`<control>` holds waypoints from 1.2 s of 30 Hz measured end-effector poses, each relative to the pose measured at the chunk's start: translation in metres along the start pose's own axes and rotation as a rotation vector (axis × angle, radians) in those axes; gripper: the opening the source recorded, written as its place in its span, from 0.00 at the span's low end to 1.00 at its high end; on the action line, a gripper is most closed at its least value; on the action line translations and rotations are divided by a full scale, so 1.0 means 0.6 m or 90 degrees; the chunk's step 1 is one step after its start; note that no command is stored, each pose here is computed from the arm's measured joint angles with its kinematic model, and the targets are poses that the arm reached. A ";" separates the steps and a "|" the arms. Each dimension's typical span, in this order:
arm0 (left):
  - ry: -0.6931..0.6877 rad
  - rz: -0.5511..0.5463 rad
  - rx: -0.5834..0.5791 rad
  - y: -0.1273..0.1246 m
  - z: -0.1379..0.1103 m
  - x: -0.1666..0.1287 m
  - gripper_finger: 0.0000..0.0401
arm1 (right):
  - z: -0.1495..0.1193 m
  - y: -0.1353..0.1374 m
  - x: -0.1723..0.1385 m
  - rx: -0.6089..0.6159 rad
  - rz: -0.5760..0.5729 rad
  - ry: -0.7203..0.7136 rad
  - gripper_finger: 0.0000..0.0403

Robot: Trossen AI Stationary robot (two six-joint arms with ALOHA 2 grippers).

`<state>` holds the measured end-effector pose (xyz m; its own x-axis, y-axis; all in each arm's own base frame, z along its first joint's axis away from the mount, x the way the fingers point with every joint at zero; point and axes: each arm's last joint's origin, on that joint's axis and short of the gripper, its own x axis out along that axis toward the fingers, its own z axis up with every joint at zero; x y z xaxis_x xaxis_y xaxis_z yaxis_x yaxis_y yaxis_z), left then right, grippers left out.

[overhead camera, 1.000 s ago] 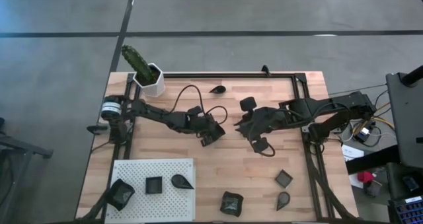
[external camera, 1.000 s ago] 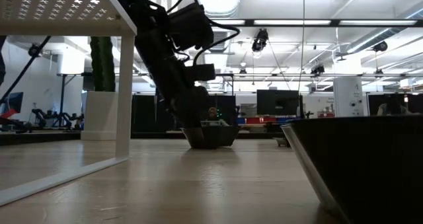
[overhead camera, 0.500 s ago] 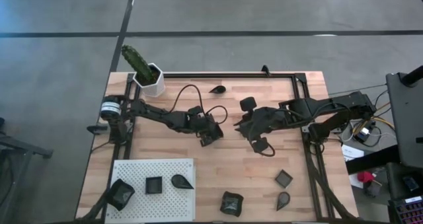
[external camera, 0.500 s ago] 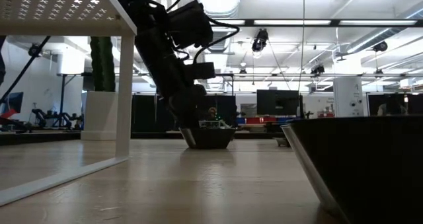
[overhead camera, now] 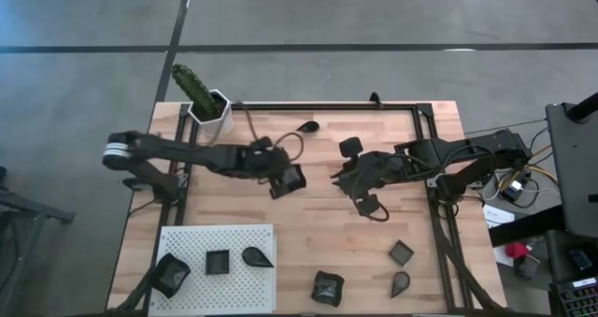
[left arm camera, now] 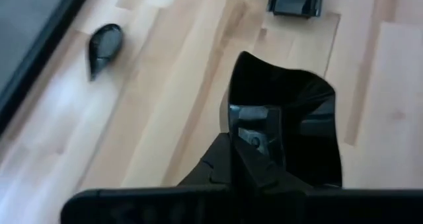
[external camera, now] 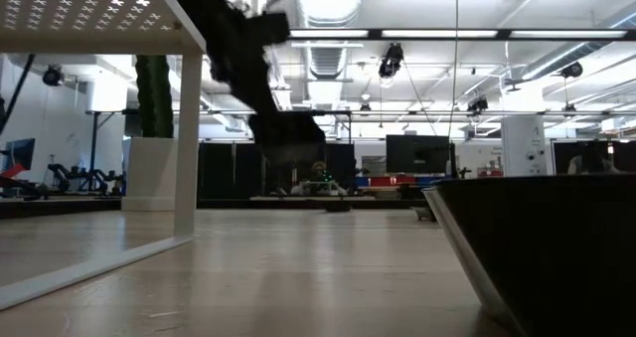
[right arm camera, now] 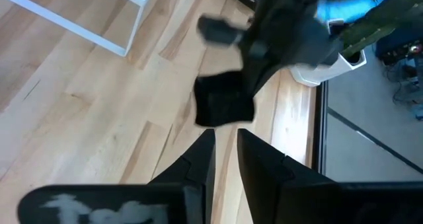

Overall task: Pick & Place Mini shaped plates
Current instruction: Stack the distorted square plate on top of the other distorted square plate on the shelf

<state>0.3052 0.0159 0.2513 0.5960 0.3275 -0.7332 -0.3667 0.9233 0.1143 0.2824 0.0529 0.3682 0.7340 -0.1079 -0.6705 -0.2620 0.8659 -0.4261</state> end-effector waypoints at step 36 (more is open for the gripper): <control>0.136 -0.561 0.110 0.102 -0.127 -0.387 0.00 | 0.015 -0.007 -0.002 0.075 -0.020 -0.062 0.13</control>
<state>0.0899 -0.0187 0.3778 0.4585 -0.5368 -0.7083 0.2793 0.8436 -0.4586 0.2882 0.0541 0.3763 0.7996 -0.0934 -0.5932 -0.1661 0.9149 -0.3680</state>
